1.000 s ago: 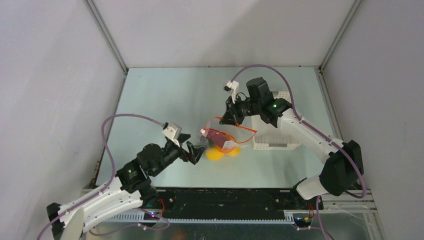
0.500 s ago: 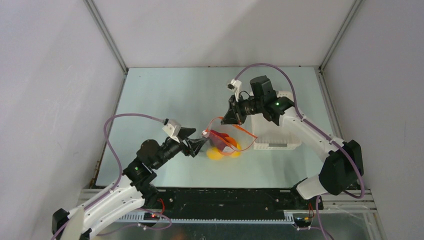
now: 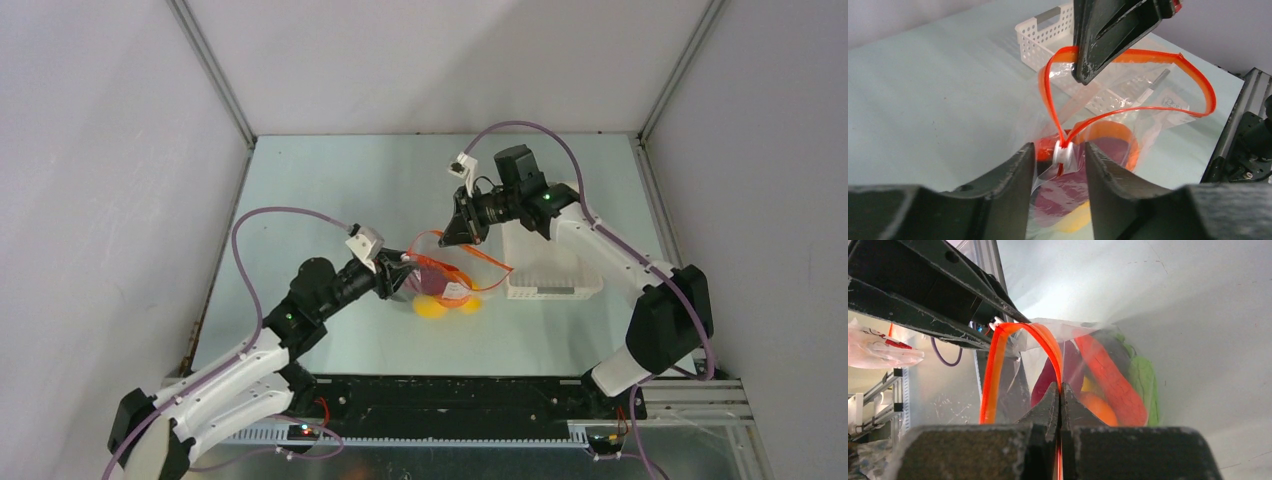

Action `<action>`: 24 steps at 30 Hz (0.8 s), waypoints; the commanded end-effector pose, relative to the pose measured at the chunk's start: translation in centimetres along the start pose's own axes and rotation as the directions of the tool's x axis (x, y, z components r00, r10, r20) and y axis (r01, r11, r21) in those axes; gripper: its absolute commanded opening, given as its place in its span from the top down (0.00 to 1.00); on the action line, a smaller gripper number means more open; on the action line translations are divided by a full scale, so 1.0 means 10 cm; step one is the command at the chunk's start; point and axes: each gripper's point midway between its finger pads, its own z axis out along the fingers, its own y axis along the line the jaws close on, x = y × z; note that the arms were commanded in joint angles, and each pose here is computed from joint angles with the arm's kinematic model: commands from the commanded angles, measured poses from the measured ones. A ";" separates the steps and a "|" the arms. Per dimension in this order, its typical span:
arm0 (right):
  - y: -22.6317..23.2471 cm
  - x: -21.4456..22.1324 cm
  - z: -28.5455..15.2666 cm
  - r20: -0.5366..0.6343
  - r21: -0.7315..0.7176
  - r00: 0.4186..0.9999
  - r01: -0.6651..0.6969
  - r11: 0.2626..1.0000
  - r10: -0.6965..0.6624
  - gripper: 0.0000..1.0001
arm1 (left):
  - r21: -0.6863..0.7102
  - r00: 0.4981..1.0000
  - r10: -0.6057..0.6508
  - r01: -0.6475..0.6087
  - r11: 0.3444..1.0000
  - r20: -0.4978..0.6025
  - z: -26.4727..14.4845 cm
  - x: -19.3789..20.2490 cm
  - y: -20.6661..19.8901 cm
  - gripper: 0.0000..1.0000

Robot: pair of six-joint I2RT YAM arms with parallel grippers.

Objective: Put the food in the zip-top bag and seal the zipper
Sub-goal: Adjust the zipper food storage bag at the center of the board.

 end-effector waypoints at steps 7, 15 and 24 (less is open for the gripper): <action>-0.10 -0.24 -0.07 0.013 0.014 1.000 0.016 1.000 -0.016 0.97 | 0.026 0.996 0.055 -0.057 0.998 0.063 0.03 -0.35 -0.04 0.99; -0.08 -0.29 -0.40 -0.039 0.137 0.978 0.209 0.968 -0.205 0.53 | 0.056 0.987 0.087 -0.096 0.994 0.135 -0.11 -0.76 -0.16 1.00; 0.63 -0.40 -0.74 0.032 0.118 0.863 0.497 0.860 -0.503 0.01 | 0.115 0.993 0.080 -0.090 0.989 0.088 -0.14 -1.02 -0.32 1.00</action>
